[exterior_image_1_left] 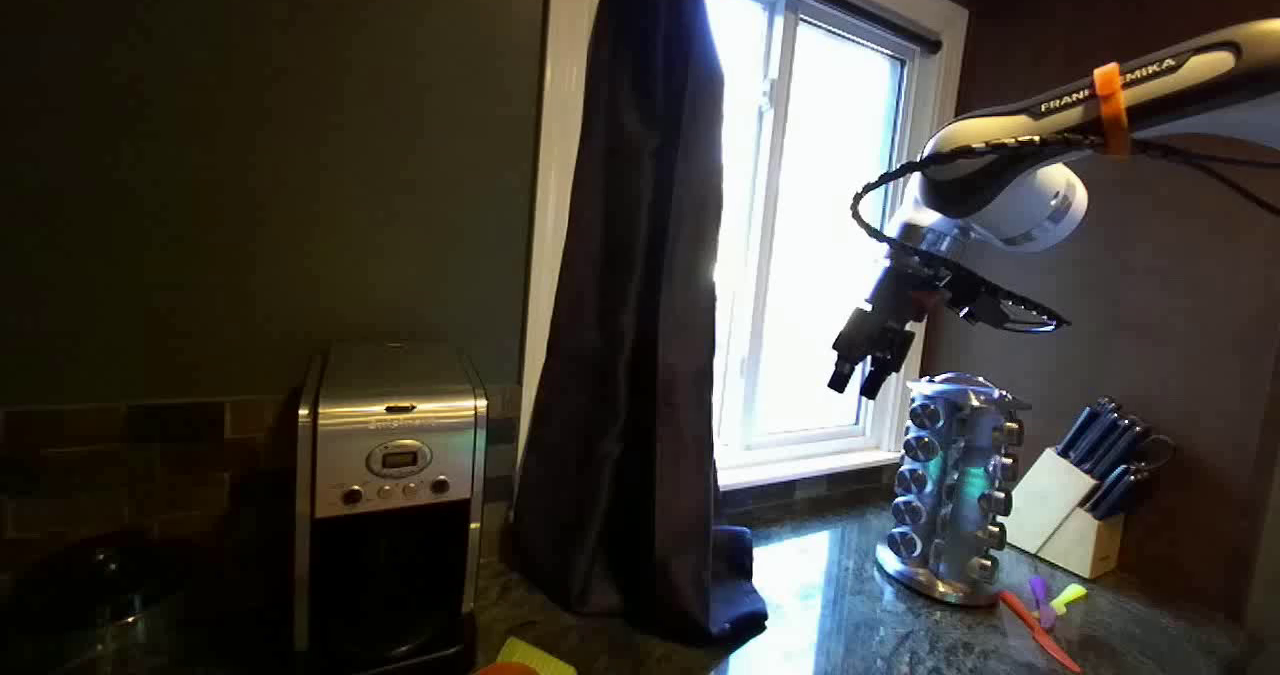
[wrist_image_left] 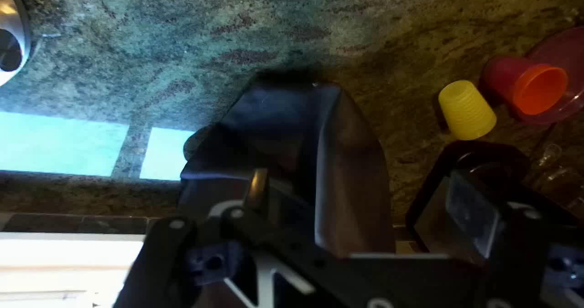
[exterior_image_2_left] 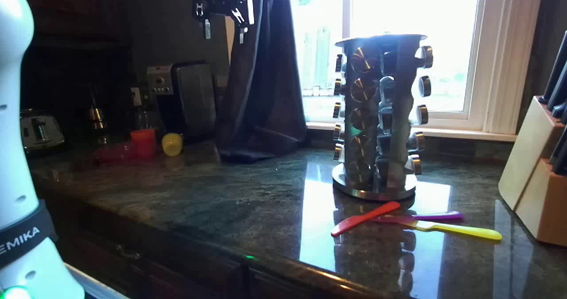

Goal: Draw the curtain closed

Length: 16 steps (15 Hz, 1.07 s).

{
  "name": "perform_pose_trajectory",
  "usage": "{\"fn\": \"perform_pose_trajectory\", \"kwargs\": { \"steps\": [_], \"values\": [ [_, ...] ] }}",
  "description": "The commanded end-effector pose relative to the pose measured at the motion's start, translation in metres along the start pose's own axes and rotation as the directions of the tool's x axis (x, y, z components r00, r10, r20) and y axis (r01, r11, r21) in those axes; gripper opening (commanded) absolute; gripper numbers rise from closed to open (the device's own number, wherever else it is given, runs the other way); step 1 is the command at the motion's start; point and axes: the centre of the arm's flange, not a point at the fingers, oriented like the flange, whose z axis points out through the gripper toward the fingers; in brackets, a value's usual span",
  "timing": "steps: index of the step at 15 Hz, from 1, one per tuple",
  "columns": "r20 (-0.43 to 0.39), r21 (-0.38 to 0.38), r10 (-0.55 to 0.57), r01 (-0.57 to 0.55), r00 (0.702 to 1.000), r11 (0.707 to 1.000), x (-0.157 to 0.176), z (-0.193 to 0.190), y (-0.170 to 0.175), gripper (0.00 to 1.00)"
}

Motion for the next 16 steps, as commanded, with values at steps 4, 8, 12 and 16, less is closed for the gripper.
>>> {"fn": "perform_pose_trajectory", "kwargs": {
  "steps": [4,8,12,16],
  "values": [
    [0.0,0.0,0.0,0.0,1.0,1.0,0.0,0.0,0.0,1.0],
    [0.0,0.0,0.0,0.0,1.0,1.0,0.0,0.0,0.0,1.0],
    [-0.039,-0.039,-0.01,0.008,0.999,0.999,0.023,-0.019,-0.011,1.0],
    [-0.211,-0.092,0.043,-0.064,0.976,0.994,0.071,-0.077,-0.027,1.0]
  ]
}}
